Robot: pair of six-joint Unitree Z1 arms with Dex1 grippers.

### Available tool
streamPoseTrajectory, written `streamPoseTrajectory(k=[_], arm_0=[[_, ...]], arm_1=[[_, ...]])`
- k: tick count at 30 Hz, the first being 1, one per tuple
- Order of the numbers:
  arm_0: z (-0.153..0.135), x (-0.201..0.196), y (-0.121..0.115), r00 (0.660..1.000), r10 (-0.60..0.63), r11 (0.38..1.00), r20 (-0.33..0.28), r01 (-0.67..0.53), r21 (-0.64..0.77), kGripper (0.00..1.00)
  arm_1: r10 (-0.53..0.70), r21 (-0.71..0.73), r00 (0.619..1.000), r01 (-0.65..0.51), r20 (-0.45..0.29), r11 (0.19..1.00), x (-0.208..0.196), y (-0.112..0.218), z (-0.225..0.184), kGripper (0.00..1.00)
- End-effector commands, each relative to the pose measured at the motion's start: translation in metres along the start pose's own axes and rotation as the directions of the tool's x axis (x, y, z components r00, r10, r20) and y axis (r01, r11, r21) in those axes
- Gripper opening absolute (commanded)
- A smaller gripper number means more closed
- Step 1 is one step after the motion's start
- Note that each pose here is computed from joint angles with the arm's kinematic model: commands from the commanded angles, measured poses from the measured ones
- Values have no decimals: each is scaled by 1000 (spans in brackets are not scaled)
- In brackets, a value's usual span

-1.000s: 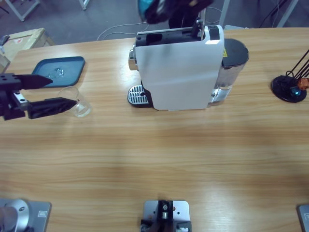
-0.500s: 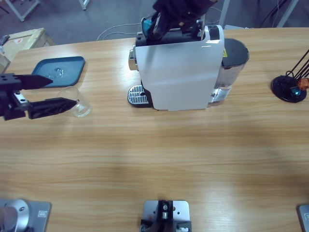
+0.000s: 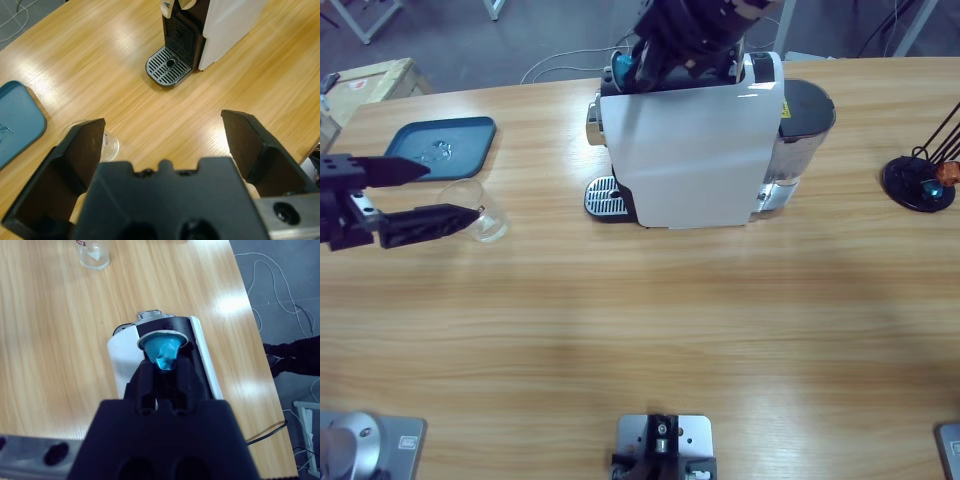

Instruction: Pour coffee

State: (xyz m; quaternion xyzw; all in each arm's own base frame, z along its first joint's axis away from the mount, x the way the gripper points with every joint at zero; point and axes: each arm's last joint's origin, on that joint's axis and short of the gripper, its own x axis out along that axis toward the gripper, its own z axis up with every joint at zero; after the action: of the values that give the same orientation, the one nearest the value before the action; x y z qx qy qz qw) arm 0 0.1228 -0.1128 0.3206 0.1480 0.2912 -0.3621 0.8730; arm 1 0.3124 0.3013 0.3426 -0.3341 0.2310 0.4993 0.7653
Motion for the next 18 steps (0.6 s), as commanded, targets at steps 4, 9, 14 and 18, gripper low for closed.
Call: streamPoseTrajectory(k=[4,9,14,18], arm_0=[[-13,8,-3,998,-19,1000,-55,20,7,991],[-12,1,-3,999,-17,1000,-29,18,7,991],[-11,-7,-2,1000,-11,1000,0,11,-7,991],[-12,-10,-3,1000,-12,1000,2,12,-17,989]], arm_1=[[-103,40,994,104,-21,994,-20,-3,-1,1000],[-91,6,992,91,91,996,-62,35,32,312],[-81,200,991,58,110,978,-94,97,35,0],[-340,570,940,278,2,773,-121,117,-27,0]])
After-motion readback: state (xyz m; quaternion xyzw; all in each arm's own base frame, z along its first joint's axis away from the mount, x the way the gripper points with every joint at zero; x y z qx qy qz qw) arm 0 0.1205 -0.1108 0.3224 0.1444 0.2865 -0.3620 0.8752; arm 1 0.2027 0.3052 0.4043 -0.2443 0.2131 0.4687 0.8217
